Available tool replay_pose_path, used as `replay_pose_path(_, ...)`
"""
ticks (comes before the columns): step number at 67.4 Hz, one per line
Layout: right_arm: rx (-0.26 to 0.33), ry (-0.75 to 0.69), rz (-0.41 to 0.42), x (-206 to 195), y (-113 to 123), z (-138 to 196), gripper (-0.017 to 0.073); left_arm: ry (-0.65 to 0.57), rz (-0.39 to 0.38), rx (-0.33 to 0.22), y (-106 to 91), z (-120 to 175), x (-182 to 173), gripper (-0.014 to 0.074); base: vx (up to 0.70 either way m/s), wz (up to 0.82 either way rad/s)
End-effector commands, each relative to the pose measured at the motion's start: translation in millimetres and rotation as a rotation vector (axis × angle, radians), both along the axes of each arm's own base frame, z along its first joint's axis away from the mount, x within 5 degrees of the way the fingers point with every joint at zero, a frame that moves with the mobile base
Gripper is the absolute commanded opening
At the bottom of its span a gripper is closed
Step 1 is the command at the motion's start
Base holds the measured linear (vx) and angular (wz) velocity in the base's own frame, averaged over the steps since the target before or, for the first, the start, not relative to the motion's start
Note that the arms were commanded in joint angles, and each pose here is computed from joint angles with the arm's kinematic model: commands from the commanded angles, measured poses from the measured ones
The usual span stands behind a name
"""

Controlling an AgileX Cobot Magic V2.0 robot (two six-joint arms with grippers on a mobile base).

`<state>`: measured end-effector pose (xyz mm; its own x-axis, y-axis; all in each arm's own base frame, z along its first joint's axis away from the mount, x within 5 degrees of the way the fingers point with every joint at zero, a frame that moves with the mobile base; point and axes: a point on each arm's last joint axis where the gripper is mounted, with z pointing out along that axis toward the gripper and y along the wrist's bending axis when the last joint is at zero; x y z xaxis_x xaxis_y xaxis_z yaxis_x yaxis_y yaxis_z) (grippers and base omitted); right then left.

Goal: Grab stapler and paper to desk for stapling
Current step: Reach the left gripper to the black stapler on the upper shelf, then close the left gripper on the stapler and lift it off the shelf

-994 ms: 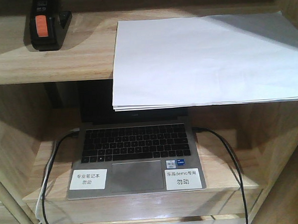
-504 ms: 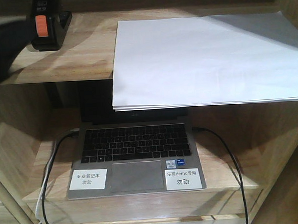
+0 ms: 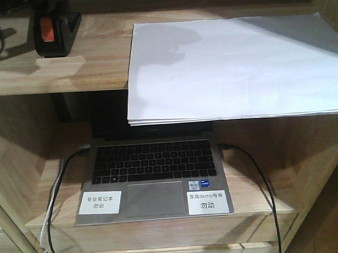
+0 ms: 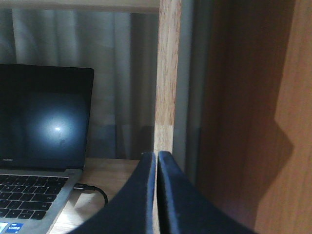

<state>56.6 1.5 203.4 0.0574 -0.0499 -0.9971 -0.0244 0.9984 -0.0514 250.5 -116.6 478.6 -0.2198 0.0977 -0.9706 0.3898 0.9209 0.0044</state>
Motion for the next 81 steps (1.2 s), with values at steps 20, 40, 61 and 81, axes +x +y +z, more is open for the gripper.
replay_pose_path(20,-0.009,-0.078,-0.005,-1,0,6,-0.001,0.048,0.138,-0.022,-1.8,10,27,0.0512,0.0,0.0)
replay_pose_path(40,-0.009,-0.077,-0.005,-1,0,6,-0.001,0.127,0.162,-0.009,-5.0,-4,36,0.0501,0.0,0.0)
replay_pose_path(61,-0.009,-0.077,-0.005,-1,0,6,-0.001,0.128,0.193,0.052,-1.5,-7,38,0.0062,0.0,0.0)
replay_pose_path(81,-0.009,-0.077,-0.005,-1,0,6,-0.001,0.018,0.171,0.01,3.6,14,25,-0.0008,0.0,0.0)
